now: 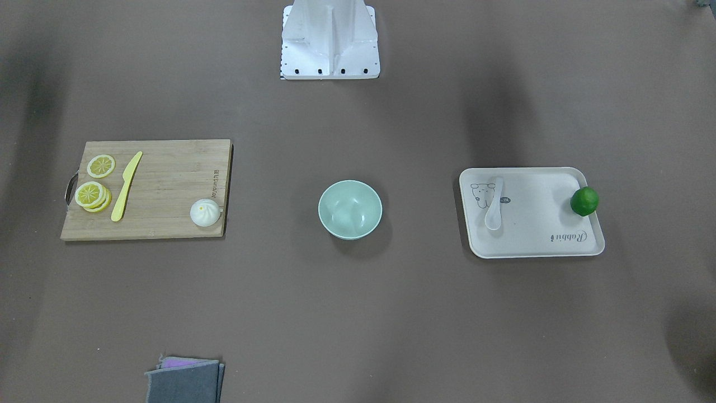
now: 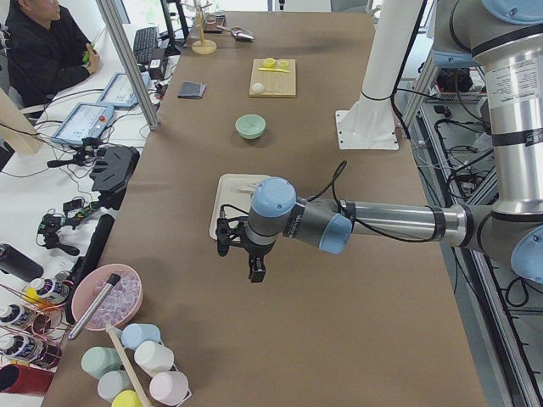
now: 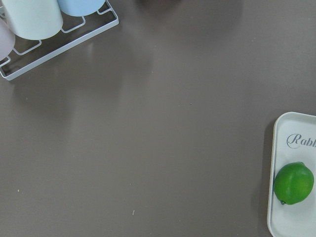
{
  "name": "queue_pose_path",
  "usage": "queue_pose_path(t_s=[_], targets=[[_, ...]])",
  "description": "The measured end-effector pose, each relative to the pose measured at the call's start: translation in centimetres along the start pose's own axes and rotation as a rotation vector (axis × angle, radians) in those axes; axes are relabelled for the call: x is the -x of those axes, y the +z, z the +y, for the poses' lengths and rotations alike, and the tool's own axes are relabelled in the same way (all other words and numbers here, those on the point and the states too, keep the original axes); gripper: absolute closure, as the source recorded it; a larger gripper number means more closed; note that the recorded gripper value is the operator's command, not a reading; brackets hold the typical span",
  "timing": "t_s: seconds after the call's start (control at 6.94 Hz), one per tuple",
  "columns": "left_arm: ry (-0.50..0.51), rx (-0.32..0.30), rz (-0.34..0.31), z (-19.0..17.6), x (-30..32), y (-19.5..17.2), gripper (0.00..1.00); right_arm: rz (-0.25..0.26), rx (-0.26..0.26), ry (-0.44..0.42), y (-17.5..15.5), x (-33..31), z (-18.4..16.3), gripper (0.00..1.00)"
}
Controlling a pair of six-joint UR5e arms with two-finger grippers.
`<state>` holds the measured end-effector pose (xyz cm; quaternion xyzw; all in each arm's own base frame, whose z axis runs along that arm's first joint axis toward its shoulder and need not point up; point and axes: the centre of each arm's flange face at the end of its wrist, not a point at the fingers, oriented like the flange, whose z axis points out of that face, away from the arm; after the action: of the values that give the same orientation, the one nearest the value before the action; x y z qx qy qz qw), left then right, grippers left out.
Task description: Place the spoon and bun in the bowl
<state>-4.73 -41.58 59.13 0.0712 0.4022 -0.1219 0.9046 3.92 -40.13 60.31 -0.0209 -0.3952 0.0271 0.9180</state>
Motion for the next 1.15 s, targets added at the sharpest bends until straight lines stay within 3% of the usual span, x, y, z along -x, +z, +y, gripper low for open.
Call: queue_pose_path(t_s=[1.15], targets=[[-0.017,0.002,-0.001,-1.4,0.1,0.6,0.02,0.0,-0.002,-0.002,0.0,0.3,-0.3,0.0]])
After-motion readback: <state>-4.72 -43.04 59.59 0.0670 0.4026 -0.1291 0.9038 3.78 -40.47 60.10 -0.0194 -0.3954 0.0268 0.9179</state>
